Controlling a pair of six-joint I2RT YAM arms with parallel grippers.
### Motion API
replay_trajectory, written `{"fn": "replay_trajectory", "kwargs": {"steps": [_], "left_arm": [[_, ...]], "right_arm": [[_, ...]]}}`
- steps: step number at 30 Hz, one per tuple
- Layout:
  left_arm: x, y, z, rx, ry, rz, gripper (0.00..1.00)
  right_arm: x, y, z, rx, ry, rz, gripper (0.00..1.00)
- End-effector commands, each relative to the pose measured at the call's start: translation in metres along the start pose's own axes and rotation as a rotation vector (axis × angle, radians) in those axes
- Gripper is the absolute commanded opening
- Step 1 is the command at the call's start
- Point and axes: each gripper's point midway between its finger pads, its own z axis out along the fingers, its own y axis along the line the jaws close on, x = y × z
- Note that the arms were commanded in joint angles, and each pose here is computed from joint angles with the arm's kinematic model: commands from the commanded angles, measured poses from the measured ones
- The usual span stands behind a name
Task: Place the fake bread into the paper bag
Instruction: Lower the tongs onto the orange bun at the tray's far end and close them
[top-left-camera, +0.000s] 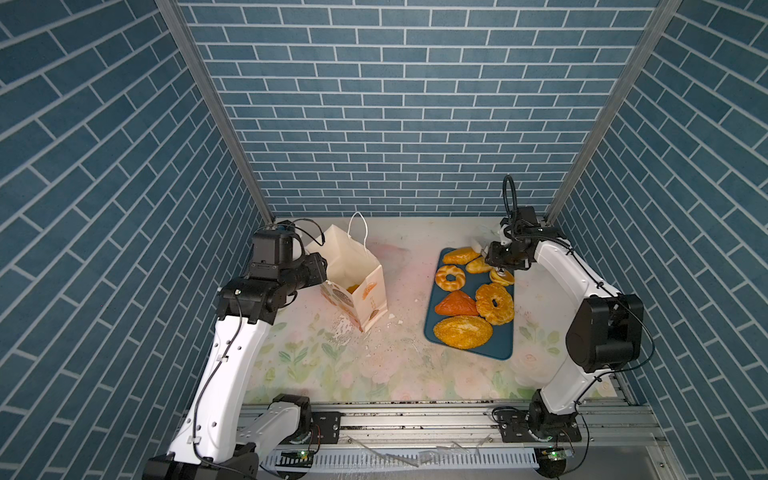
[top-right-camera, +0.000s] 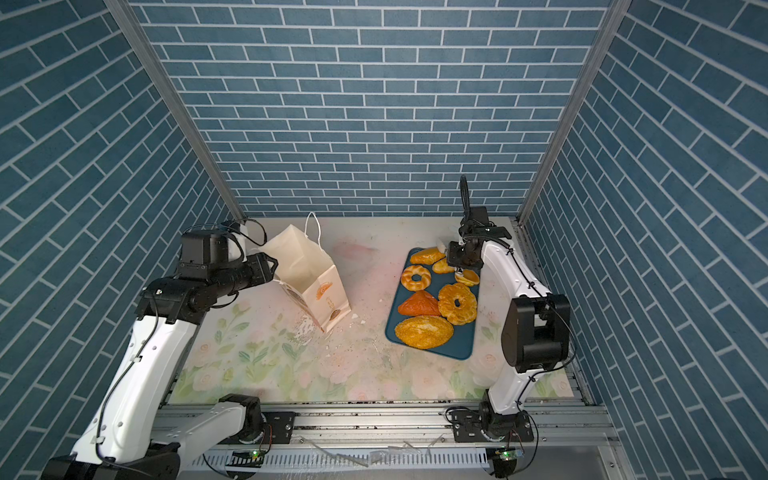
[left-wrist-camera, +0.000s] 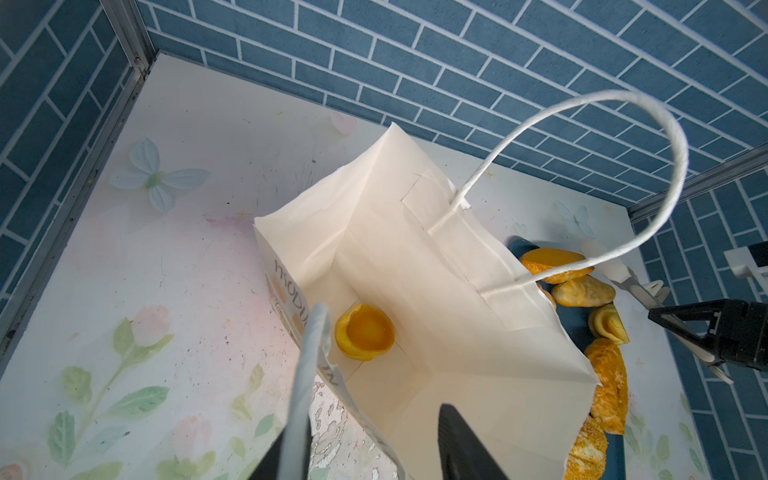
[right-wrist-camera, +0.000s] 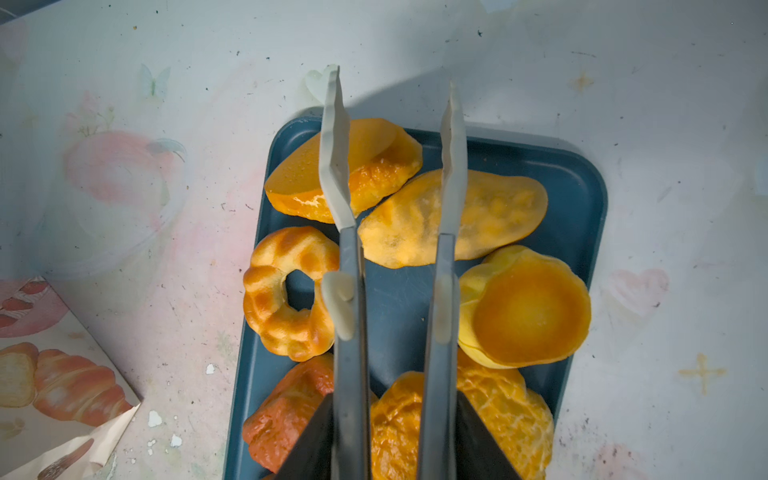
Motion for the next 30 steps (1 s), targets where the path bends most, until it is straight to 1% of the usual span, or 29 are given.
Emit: {"fn": "replay_trajectory", "kwargs": {"steps": [1, 5, 16, 18, 22, 30], "left_arm": [[-0.002, -0.001, -0.006, -0.001, -0.009, 0.006, 0.51], [-0.002, -0.002, -0.006, 0.003, -0.009, 0.004, 0.51], [-0.002, -0.003, -0.007, 0.012, -0.015, 0.001, 0.5], [-0.001, -0.003, -0.008, 0.011, -0.017, 0.001, 0.49], [-0.001, -0.003, -0.008, 0.01, -0.018, 0.003, 0.49], [-0.001, -0.003, -0.008, 0.011, -0.016, 0.007, 0.48]], "right_arm": [[0.0, 0.006, 0.008, -0.039, 0.014, 0.036, 0.43], [0.007, 0.005, 0.013, -0.033, 0.042, 0.042, 0.43], [0.014, 0.019, 0.025, -0.076, 0.068, 0.021, 0.41], [0.015, 0.019, 0.028, -0.077, 0.072, 0.024, 0.39], [0.016, 0.021, 0.026, -0.087, 0.065, 0.029, 0.29], [0.022, 0.021, 0.01, -0.087, 0.058, 0.012, 0.17]]}}
